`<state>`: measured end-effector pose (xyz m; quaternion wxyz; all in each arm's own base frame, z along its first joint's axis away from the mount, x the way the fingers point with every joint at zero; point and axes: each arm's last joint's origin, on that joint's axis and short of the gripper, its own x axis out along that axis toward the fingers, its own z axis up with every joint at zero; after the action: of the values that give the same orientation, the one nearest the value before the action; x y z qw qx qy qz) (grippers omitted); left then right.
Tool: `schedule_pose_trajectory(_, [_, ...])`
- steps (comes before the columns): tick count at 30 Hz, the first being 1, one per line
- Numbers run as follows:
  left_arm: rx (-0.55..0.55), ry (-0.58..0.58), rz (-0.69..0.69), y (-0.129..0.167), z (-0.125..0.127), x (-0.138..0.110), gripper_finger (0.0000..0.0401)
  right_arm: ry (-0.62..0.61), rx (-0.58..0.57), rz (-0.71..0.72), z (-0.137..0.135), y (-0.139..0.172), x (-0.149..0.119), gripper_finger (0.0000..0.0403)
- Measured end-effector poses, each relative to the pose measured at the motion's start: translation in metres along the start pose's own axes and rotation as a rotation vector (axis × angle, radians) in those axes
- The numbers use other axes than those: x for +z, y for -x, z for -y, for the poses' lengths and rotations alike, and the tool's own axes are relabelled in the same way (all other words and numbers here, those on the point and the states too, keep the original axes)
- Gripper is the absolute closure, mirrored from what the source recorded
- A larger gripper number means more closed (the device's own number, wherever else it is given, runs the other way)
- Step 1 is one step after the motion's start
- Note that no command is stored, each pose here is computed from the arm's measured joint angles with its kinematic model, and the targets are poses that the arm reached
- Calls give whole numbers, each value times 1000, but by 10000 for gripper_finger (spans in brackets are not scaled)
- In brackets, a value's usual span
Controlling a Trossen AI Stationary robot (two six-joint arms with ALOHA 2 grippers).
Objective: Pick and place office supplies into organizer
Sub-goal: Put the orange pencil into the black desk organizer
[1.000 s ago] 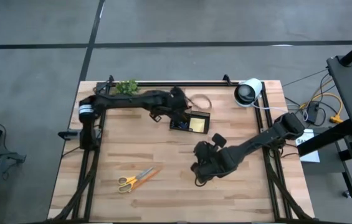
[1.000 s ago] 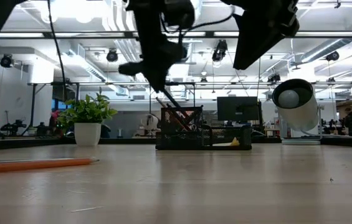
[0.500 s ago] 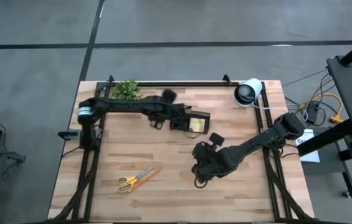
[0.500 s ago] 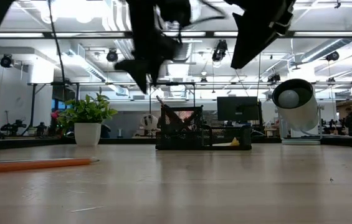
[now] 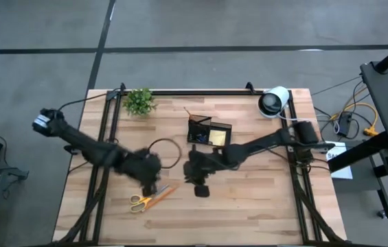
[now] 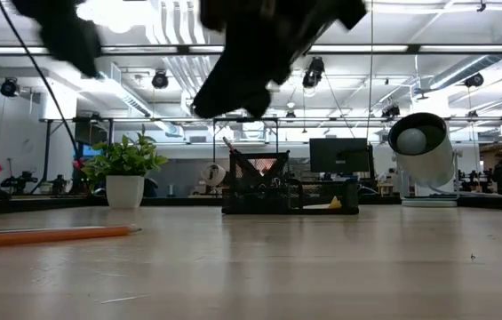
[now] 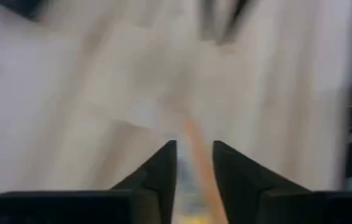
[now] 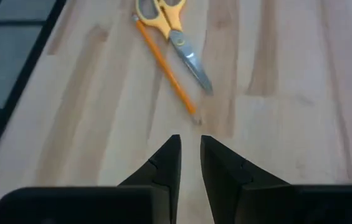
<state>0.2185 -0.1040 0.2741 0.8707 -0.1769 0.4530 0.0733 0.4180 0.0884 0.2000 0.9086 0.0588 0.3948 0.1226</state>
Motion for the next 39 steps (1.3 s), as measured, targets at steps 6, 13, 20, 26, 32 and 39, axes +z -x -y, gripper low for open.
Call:
schedule_pose_trajectory(6, [-139, 180, -6, -18, 26, -56, 392, 205, 88, -61, 4, -45, -2, 352])
schedule_pose_trajectory(13, [-65, 234, -103, -40, 48, -96, 400, 228, 71, -68, 17, -77, 3, 387])
schedule_pose_trajectory(20, [-38, 283, -137, -61, 62, -117, 400, 244, 85, -110, 21, -101, 7, 394])
schedule_pose_trajectory(26, [-89, 295, -125, -65, 70, -119, 400, 240, 90, -165, 23, -110, 1, 394])
schedule_pose_trajectory(32, [-106, 288, -126, -60, 71, -120, 400, 220, 94, -176, 26, -109, -2, 394])
schedule_pose_trajectory(39, [-92, 278, -132, -57, 68, -121, 400, 261, 83, -99, 22, -92, 25, 394])
